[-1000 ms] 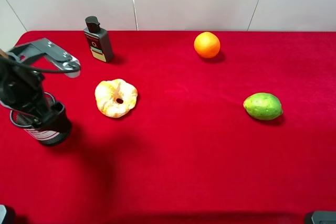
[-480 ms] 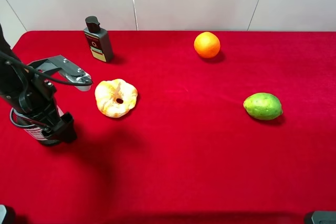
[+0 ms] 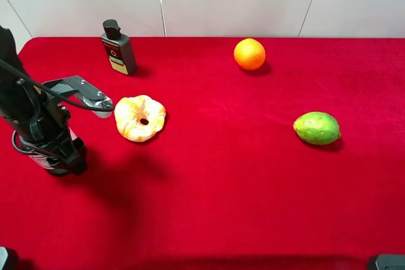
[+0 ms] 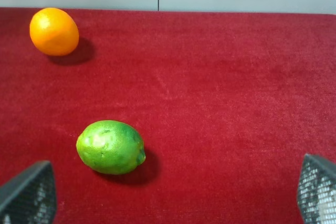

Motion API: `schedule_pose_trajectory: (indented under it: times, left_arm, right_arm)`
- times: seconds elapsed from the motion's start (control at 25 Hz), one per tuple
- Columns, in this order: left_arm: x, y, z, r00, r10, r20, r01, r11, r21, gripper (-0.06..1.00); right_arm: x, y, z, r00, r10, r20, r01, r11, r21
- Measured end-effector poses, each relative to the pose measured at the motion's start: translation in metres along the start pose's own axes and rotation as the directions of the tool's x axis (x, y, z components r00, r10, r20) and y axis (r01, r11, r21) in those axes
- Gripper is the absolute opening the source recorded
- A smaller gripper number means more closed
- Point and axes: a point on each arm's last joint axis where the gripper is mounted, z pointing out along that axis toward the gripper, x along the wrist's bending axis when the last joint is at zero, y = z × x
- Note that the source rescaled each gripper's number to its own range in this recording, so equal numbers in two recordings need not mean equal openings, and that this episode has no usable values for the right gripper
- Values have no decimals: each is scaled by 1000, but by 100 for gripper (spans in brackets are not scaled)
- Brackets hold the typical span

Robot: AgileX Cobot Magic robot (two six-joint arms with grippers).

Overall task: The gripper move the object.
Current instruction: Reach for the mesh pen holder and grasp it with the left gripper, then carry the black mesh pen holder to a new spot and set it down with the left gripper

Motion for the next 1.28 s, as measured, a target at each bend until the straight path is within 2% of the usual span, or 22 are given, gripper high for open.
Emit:
schedule_pose_trajectory:
  times: [0.12,0.44,1.04,1.28]
  left_arm:
    - [0,0,0,1000,0,1,0,1000,1,48]
    - [1,0,0,1000,8,-6,-8,1000,3,3]
    - [1,0,-4,1000,16,-17,-16,1000,-5,1]
    - [-2,-3,-18,1000,14,-25,-15,999,-48,0]
  right_arm:
    - [0,0,0,1000,0,0,0,1000,0]
    - [0,0,0,1000,0,0,0,1000,0]
    - [0,0,0,1000,0,0,0,1000,0]
    - [0,0,0,1000,0,0,0,1000,0]
